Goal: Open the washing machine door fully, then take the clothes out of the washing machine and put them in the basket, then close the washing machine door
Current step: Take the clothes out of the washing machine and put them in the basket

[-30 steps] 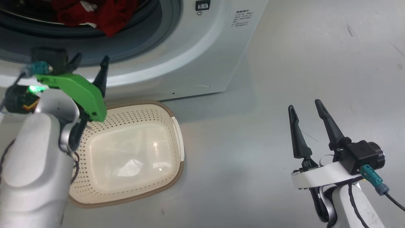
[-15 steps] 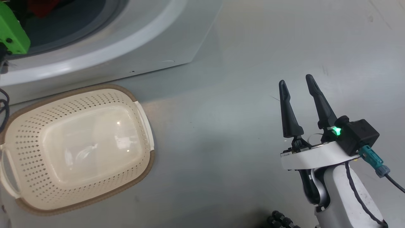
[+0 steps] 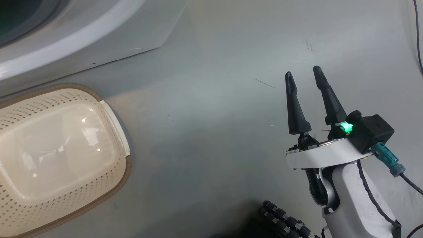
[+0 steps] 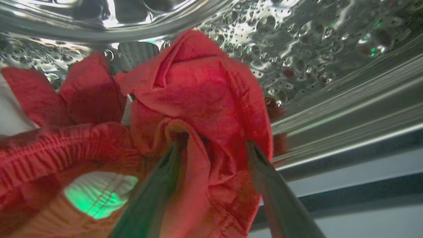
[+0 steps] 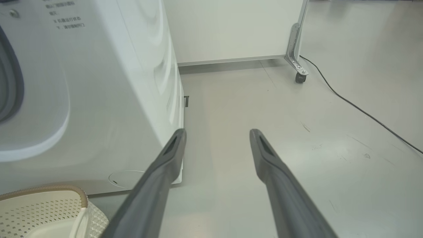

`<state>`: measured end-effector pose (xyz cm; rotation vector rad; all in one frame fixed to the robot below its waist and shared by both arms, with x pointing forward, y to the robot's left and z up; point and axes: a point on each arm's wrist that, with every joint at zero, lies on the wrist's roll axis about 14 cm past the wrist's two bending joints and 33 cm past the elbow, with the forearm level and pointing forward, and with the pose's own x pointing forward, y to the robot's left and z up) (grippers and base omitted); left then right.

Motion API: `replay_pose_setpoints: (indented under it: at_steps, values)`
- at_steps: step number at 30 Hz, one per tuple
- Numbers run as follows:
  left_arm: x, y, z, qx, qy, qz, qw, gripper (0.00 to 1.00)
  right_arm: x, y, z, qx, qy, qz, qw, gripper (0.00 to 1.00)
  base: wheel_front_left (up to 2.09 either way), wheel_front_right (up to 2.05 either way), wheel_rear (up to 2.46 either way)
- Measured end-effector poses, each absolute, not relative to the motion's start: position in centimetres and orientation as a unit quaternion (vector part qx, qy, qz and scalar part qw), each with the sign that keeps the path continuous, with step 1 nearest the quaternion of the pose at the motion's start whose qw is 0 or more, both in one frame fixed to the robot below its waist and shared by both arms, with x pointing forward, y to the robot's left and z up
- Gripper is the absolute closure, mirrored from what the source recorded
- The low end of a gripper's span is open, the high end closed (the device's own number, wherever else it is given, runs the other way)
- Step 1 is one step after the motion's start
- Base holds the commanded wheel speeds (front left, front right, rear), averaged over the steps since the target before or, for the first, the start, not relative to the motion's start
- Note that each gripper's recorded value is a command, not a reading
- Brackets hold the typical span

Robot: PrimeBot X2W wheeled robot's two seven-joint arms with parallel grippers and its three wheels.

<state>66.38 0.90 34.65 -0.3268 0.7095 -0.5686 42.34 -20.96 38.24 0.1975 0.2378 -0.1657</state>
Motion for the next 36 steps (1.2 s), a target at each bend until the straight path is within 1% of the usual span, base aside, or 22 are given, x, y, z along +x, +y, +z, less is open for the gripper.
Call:
replay_pose_setpoints:
  at_steps: [4, 10, 11, 12, 14, 25, 31, 36]
  values:
    - [66.1, 0.6, 32.7, -0.158, 0.366, -0.275, 0.875, 0.00, 42.2, -21.4, 37.7, 0.092, 0.126, -0.091, 0.984, 0.00, 0.00, 0.00, 0.00]
    - [66.6, 0.8, 32.0, -0.161, 0.375, -0.270, 0.872, 0.00, 42.6, -21.6, 37.7, 0.088, 0.124, -0.090, 0.984, 0.00, 0.00, 0.00, 0.00]
    - [66.6, 0.9, 31.9, -0.161, 0.378, -0.269, 0.871, 0.07, 42.6, -21.6, 37.7, 0.088, 0.124, -0.090, 0.984, 0.00, 0.00, 0.00, 0.00]
    - [66.6, 0.9, 31.9, -0.161, 0.381, -0.269, 0.870, 0.32, 42.7, -21.6, 37.7, 0.088, 0.124, -0.090, 0.984, 0.00, 0.00, 0.00, 0.00]
    - [66.6, 1.0, 31.8, -0.162, 0.384, -0.269, 0.868, 1.00, 42.7, -21.6, 37.6, 0.088, 0.125, -0.090, 0.984, 0.00, 0.00, 0.00, 0.00]
    - [66.4, 1.3, 32.2, -0.163, 0.382, -0.269, 0.869, 1.00, 43.3, -21.6, 37.8, 0.083, 0.118, -0.089, 0.985, 0.00, 0.00, 0.00, 0.00]
    - [66.5, 0.9, 34.7, -0.156, 0.338, -0.285, 0.883, 1.00, 43.7, -21.2, 37.8, 0.079, 0.115, -0.081, 0.987, 0.00, 0.00, 0.00, 0.00]
    - [66.7, 1.7, 36.8, -0.161, 0.292, -0.281, 0.900, 1.00, 44.1, -21.0, 38.0, 0.068, 0.109, -0.073, 0.989, 0.00, 0.00, 0.00, 0.00]
